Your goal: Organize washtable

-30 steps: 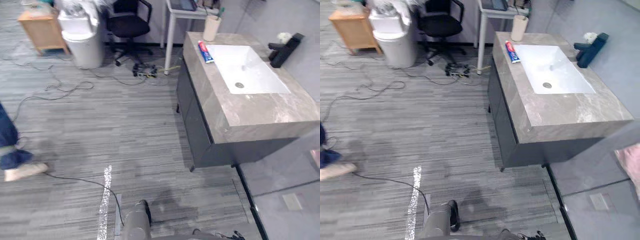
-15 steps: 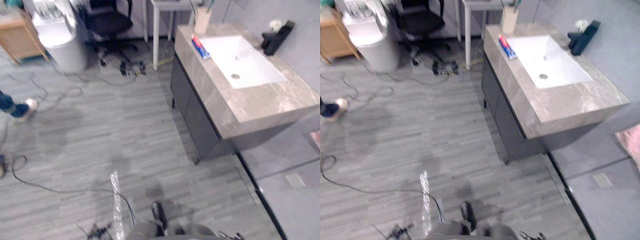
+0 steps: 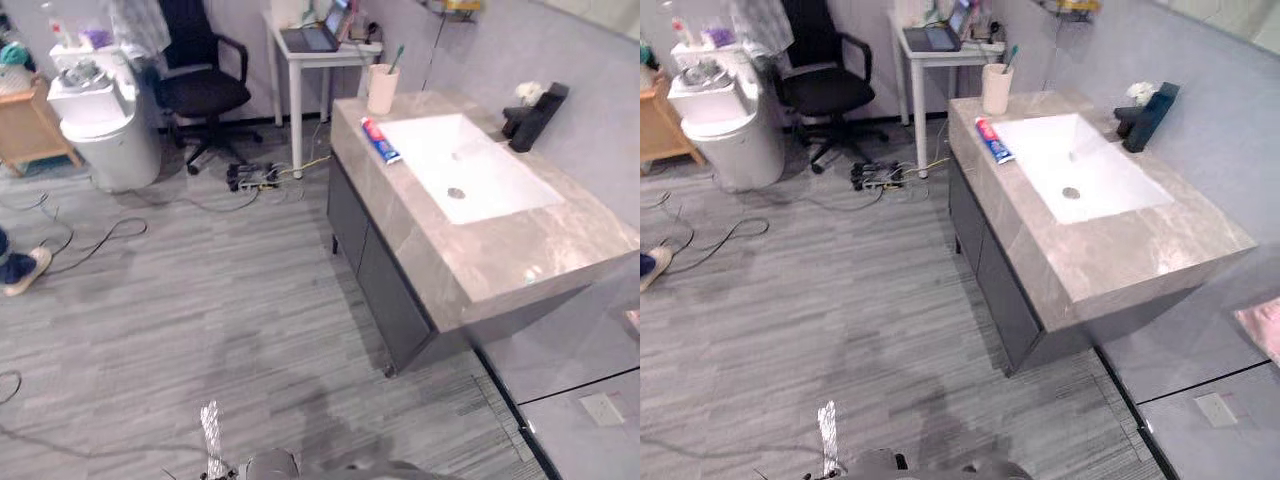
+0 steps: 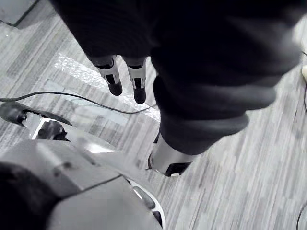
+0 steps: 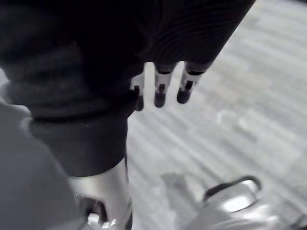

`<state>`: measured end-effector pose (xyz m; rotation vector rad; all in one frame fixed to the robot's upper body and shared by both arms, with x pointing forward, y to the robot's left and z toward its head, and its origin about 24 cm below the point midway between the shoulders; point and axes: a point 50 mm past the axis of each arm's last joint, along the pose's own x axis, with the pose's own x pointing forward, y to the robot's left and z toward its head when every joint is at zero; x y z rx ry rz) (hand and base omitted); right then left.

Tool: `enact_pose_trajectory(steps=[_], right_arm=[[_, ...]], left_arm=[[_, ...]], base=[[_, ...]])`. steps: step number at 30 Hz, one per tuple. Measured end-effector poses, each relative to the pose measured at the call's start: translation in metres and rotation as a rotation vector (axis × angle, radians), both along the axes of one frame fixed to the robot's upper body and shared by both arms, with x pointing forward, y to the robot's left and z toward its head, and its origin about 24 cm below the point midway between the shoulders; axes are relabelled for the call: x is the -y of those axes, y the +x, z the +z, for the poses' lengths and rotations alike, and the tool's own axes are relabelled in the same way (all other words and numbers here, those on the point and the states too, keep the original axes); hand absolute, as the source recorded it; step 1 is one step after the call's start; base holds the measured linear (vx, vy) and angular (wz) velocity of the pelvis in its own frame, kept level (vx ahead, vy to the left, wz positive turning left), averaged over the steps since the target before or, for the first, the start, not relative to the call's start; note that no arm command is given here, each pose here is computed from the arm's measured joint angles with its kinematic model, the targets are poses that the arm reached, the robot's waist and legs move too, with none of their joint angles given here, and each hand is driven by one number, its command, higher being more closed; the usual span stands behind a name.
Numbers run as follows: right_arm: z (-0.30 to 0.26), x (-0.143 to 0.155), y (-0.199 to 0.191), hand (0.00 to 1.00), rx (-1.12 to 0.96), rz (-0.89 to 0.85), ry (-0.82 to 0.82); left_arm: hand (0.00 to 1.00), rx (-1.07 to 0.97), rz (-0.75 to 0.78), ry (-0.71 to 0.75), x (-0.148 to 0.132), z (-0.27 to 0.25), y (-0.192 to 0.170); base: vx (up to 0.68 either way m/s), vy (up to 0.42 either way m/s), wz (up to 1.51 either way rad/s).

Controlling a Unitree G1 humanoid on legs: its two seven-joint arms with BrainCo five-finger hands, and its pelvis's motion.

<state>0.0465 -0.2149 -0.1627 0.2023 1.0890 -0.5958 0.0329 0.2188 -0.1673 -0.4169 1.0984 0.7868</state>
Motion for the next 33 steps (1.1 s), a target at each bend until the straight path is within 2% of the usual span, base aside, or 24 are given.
enact_pose_trajectory(steps=[3, 6, 8, 9, 13, 17, 20, 24, 33], right_arm=[[0.003, -0.007, 0.032, 0.00, 0.079, 0.027, 0.016], [0.005, -0.008, 0.038, 0.00, 0.092, 0.061, 0.012], [0.006, -0.002, 0.039, 0.00, 0.097, 0.087, -0.010], [0.003, -0.020, 0.039, 0.00, 0.087, 0.127, 0.030], [0.003, -0.018, 0.036, 0.00, 0.075, 0.141, 0.004], [0.007, 0.003, 0.039, 0.00, 0.070, 0.162, -0.056], [0.004, -0.001, 0.028, 0.00, 0.047, 0.135, -0.037], [0.001, -0.008, 0.026, 0.00, 0.050, 0.072, 0.002], [-0.001, -0.010, 0.023, 0.00, 0.034, 0.112, 0.024]], left_arm=[[0.00, -0.007, -0.001, 0.007, -0.004, 0.000, -0.002], [0.00, -0.025, -0.029, 0.005, 0.000, -0.001, -0.005], [0.00, -0.065, -0.009, -0.034, 0.015, -0.004, -0.020], [0.00, -0.065, -0.016, 0.007, -0.001, -0.002, -0.014], [0.00, -0.013, -0.025, 0.077, -0.021, 0.005, 0.006], [0.00, -0.036, 0.008, 0.008, 0.002, -0.002, -0.001], [0.00, -0.033, -0.036, 0.018, -0.002, -0.001, 0.005], [0.00, -0.023, -0.170, 0.051, -0.007, 0.002, 0.021], [0.00, 0.021, -0.273, 0.053, -0.003, 0.004, 0.036]], base=[[0.41, 0.210, -0.81], [0.32, 0.297, -0.92], [0.38, 0.466, -1.80], [0.33, 0.388, -2.00], [0.12, 0.040, -1.88], [-0.04, 0.078, -1.77], [-0.09, 0.103, -0.98], [-0.03, 0.098, -0.57], [0.05, 0.047, -0.17]])
